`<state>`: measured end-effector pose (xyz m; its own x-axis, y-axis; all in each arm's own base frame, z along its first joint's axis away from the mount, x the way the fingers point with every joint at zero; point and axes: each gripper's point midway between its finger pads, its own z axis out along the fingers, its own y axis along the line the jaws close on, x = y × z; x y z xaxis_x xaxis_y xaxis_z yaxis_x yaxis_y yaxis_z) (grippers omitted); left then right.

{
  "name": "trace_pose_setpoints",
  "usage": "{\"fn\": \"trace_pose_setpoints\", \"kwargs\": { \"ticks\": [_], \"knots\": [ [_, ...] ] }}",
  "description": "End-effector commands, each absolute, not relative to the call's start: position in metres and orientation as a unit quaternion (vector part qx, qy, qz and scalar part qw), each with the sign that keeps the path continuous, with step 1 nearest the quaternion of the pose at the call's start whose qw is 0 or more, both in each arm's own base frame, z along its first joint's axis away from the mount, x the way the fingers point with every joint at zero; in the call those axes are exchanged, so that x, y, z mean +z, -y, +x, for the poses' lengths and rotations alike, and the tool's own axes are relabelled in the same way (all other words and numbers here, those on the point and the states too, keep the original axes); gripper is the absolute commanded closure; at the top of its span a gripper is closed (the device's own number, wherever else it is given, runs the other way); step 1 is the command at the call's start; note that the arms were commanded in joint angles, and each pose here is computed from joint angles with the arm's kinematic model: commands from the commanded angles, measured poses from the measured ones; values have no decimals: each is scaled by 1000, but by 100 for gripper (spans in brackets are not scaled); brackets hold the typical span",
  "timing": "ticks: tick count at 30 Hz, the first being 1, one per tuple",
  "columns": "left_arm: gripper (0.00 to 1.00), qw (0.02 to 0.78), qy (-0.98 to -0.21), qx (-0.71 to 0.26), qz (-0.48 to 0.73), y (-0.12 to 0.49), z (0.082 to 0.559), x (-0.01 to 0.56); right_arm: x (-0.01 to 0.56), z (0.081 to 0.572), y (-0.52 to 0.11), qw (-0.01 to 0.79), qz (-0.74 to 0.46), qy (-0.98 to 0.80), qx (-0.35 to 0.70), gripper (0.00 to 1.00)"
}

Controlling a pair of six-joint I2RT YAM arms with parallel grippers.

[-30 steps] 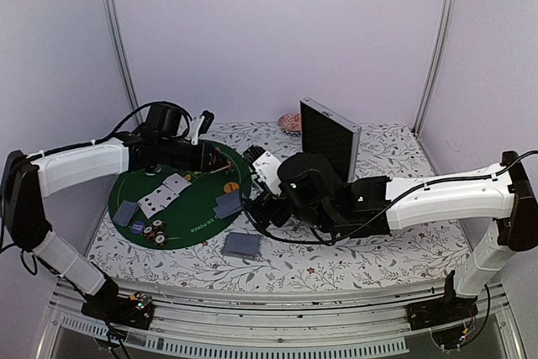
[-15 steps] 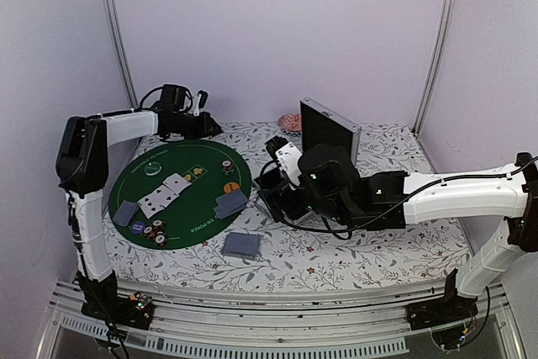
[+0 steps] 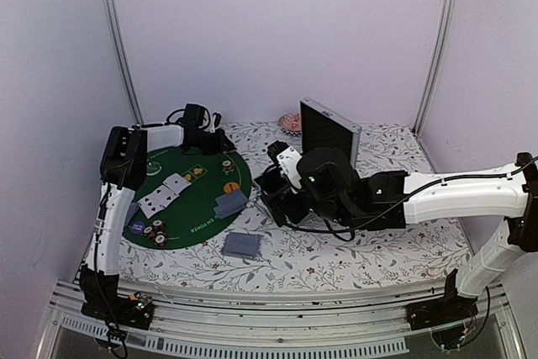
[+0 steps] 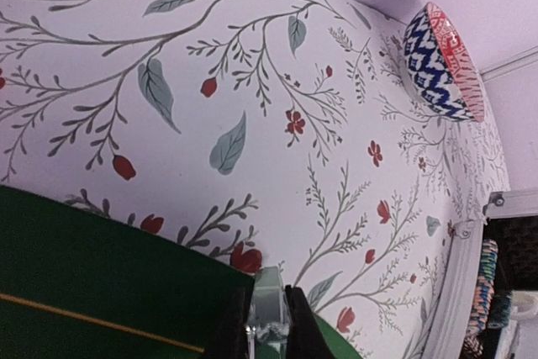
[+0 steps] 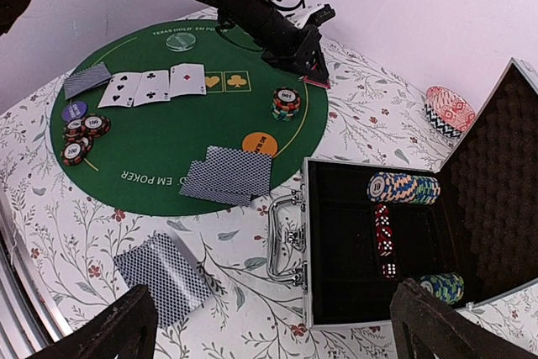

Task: Distribute texas hold em gaming equipment
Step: Place the all-in button in the big blind area.

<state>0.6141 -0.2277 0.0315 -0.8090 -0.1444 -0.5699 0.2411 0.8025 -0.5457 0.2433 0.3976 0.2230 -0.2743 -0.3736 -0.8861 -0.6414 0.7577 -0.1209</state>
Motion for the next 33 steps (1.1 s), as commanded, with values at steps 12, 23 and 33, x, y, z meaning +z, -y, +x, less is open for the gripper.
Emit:
{"fn": "trace_pose_setpoints", "kwargs": {
  "ticks": [12, 23, 33],
  "knots": [
    [40, 266, -931, -249, 33, 205, 596, 29, 231, 244, -401, 506, -323, -786, 146, 1],
    [18, 336, -930, -139, 59, 176, 609, 93, 232, 244, -403, 503, -322, -789, 145, 1],
    [17, 454, -868, -156, 124, 202, 506, 257, 233, 243, -400, 448, -288, -826, 185, 1]
  ]
}}
